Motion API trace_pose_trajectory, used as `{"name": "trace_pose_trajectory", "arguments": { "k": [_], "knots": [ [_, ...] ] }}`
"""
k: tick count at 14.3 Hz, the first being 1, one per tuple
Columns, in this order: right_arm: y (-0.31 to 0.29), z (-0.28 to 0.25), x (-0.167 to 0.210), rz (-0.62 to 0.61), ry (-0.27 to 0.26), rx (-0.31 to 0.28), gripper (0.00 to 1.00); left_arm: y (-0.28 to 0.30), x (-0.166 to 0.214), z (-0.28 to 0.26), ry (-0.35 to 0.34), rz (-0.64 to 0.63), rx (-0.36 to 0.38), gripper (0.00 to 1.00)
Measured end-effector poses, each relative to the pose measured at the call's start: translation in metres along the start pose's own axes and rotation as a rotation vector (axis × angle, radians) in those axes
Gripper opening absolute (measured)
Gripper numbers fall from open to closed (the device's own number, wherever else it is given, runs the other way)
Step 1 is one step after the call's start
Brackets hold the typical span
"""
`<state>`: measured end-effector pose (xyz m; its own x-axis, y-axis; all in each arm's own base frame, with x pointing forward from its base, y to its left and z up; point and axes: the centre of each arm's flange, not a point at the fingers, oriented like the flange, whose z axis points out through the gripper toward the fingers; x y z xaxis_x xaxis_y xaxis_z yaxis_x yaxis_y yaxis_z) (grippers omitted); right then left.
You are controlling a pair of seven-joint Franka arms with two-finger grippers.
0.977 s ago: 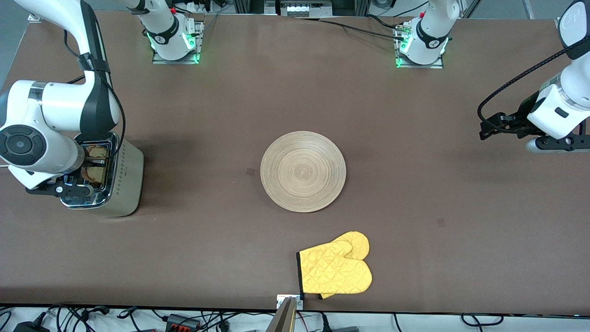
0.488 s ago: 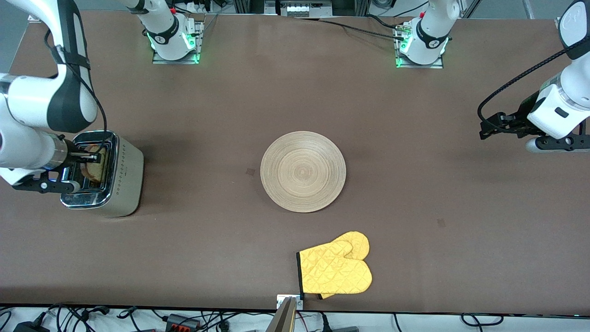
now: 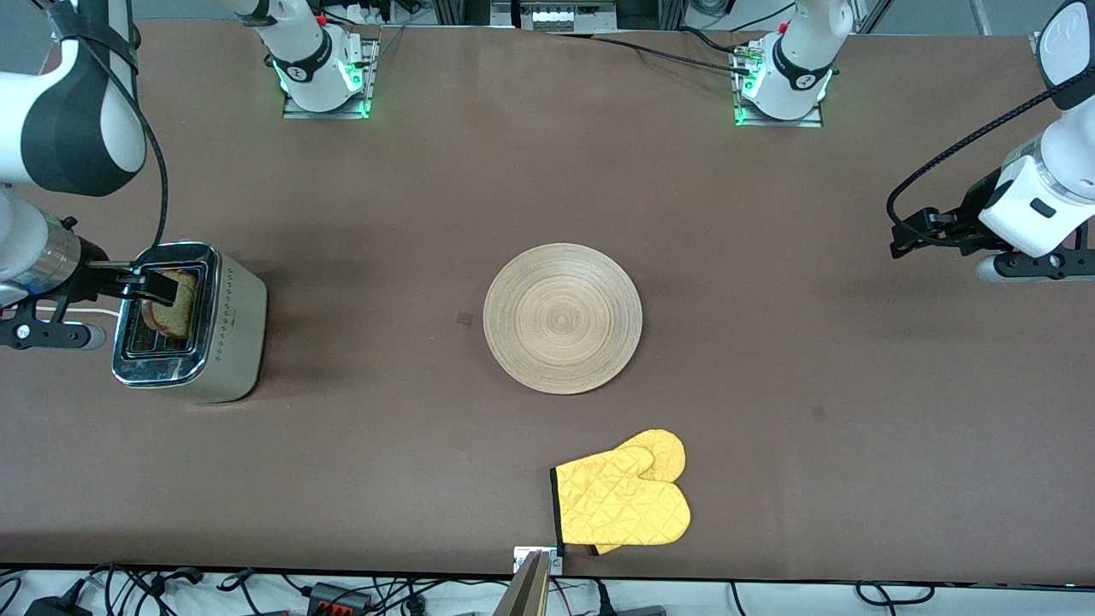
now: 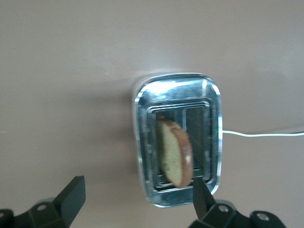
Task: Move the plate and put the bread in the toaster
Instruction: 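Open the right gripper and raise it off the bread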
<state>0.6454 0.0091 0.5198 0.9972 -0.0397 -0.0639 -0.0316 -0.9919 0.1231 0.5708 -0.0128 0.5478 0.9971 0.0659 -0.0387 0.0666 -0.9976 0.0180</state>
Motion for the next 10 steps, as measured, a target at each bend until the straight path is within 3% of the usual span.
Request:
{"name": "trace_pose_trajectory", "arguments": {
  "k": [3, 10],
  "knots": [
    [0.001, -0.012, -0.005, 0.007, -0.003, 0.038, 1.00, 0.000, -0.001, 0.000, -0.003, -0.001, 0.000, 1.00],
    [0.005, -0.034, -0.015, 0.009, 0.025, 0.060, 1.00, -0.001, -0.001, 0.000, -0.003, -0.001, 0.001, 1.00]
  ]
}}
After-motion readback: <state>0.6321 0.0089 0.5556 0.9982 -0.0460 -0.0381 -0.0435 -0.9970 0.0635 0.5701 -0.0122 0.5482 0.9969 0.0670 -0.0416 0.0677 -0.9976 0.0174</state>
